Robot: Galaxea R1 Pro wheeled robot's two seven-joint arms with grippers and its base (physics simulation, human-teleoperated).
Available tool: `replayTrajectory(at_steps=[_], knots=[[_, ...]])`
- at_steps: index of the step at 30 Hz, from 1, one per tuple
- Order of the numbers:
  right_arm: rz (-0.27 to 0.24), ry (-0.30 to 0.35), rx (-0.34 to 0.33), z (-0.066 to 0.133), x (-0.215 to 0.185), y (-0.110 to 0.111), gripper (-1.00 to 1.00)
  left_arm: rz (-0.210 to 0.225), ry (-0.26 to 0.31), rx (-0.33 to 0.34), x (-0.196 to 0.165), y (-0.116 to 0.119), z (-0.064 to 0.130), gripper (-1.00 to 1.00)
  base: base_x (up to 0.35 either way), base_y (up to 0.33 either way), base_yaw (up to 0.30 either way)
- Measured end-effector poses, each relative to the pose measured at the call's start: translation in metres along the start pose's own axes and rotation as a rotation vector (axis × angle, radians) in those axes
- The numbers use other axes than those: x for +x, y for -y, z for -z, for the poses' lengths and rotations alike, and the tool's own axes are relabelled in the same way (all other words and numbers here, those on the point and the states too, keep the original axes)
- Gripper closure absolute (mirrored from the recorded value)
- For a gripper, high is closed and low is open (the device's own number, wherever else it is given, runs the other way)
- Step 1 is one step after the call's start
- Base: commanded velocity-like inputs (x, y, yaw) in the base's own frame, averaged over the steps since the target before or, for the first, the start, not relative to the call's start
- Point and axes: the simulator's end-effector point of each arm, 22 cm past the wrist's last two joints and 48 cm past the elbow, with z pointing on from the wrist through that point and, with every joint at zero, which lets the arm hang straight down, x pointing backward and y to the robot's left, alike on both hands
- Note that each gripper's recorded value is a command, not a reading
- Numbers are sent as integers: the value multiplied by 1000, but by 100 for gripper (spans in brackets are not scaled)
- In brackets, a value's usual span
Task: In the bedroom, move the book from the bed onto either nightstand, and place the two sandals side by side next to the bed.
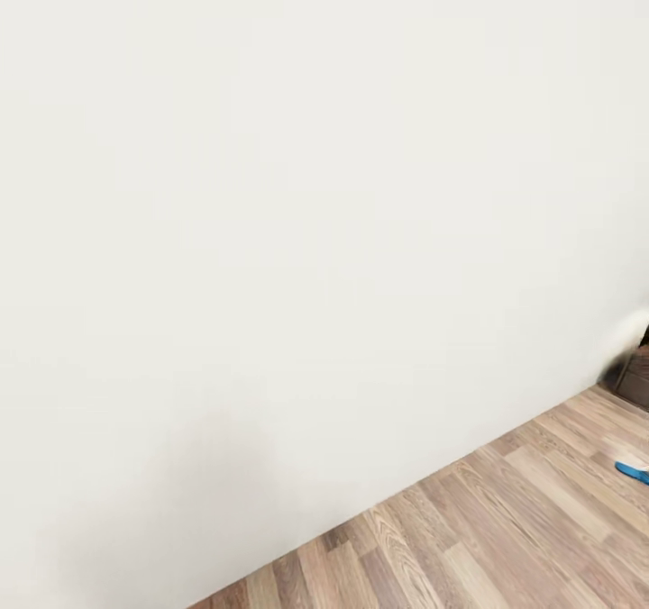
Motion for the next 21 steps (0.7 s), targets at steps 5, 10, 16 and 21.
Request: replayTrajectory(at_steps=[5, 10, 16, 21], knots=[[0, 0, 0, 0, 0, 0, -100, 0, 1, 0, 0, 0, 0, -100, 0, 0, -255], [0, 0, 0, 0, 0, 0, -100, 0, 1, 0, 0, 0, 0, -100, 0, 0, -255], [0, 1, -1, 0, -1, -1, -100, 0, 1, 0, 0, 0, 0, -100, 0, 0, -255], [0, 1, 0, 0, -1, 0, -100, 0, 1, 0, 0, 0, 0, -100, 0, 0, -255]])
